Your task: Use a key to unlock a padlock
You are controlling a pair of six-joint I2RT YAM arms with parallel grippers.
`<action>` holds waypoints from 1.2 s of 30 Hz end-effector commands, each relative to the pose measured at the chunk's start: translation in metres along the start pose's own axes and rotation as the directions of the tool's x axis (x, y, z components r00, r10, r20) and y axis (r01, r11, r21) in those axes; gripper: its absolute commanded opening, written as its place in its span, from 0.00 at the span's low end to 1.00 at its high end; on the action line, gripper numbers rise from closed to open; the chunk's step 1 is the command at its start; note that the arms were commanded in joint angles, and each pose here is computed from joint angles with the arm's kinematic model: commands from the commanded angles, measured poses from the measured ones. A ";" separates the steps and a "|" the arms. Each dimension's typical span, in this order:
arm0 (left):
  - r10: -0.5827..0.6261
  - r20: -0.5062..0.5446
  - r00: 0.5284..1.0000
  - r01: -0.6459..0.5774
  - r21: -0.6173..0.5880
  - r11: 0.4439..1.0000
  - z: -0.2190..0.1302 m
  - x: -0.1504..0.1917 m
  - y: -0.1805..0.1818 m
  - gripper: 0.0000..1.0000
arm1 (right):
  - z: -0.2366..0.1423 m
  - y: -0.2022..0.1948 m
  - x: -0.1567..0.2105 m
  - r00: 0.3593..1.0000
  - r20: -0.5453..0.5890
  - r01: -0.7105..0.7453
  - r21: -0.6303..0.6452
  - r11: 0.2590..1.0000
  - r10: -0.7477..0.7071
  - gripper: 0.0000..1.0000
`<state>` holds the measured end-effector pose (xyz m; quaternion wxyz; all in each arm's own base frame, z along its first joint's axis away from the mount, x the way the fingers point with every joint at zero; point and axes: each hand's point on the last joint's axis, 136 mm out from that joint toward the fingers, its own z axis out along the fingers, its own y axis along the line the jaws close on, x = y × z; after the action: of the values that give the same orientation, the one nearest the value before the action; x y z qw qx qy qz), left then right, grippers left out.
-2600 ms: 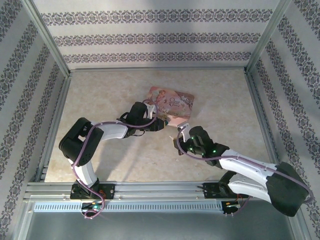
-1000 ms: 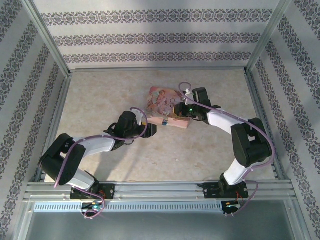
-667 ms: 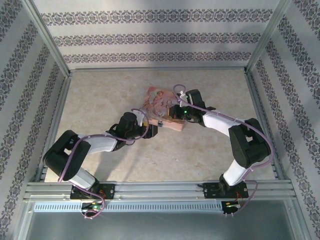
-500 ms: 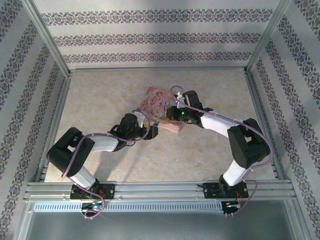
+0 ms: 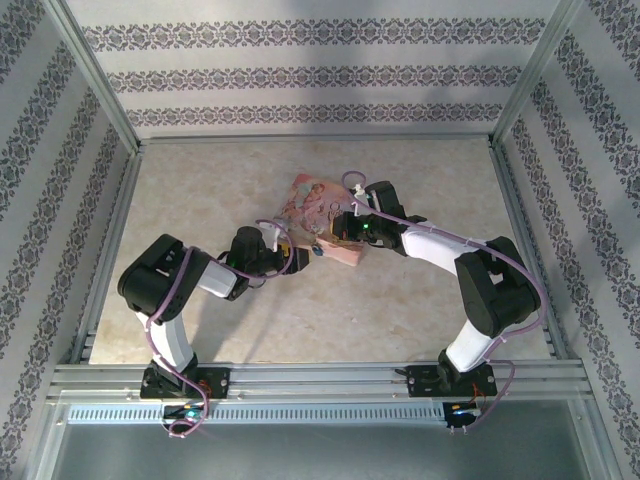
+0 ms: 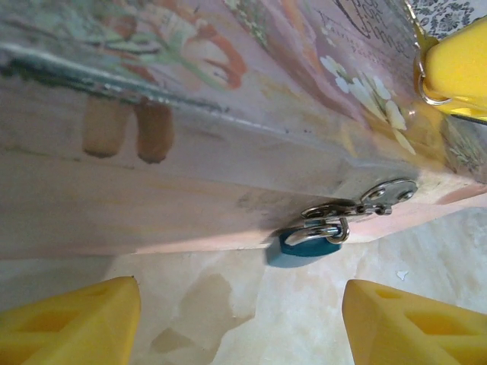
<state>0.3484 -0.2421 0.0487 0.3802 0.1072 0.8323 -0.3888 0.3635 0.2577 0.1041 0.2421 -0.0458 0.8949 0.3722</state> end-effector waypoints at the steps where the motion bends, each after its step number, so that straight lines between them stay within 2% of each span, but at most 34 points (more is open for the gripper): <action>1: 0.014 -0.011 1.000 -0.013 0.036 0.999 0.006 0.001 -0.003 0.70 | 0.006 -0.026 0.031 0.995 -0.092 -0.039 0.102 0.994 0.048 0.00; 16: 0.052 -0.086 0.995 -0.045 0.081 0.996 0.023 0.006 -0.024 0.62 | 0.004 -0.025 0.028 0.996 -0.084 -0.033 0.107 0.994 0.042 0.00; 36: 0.068 -0.099 0.993 -0.062 0.057 0.996 0.039 0.006 -0.039 0.51 | 0.003 -0.025 0.029 0.996 -0.081 -0.032 0.112 0.993 0.041 0.00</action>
<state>0.3482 -0.2835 0.0480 0.3468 0.1461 0.8407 -0.3895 0.3649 0.2560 0.1039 0.2466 -0.0440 0.8966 0.3651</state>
